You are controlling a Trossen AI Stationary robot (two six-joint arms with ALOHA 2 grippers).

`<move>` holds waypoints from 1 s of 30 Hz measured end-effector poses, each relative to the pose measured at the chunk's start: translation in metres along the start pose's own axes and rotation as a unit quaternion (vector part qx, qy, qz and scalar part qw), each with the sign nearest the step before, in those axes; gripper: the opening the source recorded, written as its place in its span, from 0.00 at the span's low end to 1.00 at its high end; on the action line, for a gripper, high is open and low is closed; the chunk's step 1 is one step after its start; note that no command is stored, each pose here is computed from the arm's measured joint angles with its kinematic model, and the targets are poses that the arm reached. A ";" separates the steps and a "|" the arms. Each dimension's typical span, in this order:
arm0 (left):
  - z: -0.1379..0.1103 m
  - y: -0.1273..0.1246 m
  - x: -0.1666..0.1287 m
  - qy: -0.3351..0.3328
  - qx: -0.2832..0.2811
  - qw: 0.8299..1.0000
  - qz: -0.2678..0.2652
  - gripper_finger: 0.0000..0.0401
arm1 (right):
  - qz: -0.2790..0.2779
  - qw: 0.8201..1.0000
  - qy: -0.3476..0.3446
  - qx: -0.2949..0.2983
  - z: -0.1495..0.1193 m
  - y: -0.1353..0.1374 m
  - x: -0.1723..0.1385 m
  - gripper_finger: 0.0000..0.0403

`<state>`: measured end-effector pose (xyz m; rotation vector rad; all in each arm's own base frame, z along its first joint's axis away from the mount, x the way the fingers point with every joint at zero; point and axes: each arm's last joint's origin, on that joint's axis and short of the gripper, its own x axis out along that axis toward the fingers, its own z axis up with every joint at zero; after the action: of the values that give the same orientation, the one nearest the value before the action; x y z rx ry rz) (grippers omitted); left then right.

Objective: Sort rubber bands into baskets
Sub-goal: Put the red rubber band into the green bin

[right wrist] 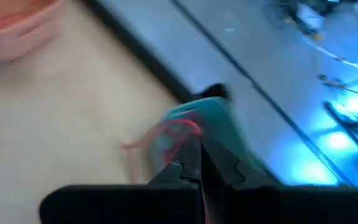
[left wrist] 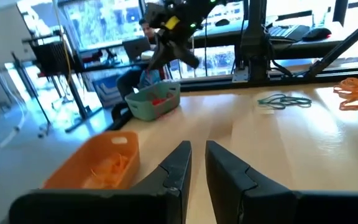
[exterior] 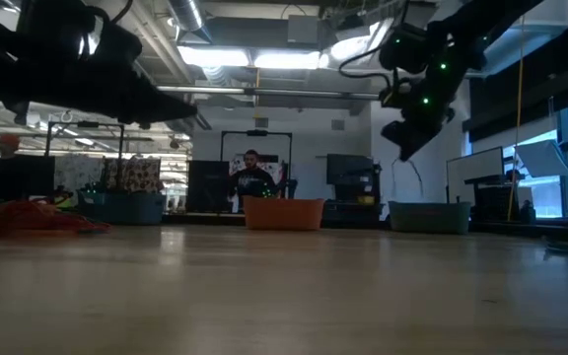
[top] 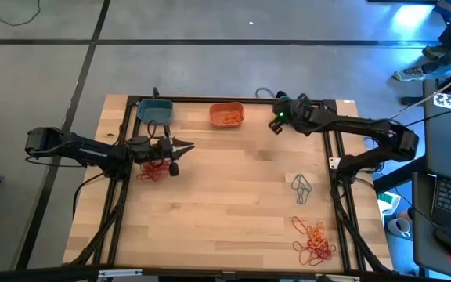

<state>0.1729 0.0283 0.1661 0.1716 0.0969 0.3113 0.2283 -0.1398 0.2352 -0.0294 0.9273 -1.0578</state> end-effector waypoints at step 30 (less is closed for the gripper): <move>0.002 0.000 0.000 -0.012 0.060 0.998 0.003 0.11 | -0.055 0.996 0.025 0.064 -0.002 -0.068 0.032 0.01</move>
<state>0.1730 0.0284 0.1684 0.2941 0.0918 0.3095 0.1824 -0.1994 0.2433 0.0538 0.9084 -1.2230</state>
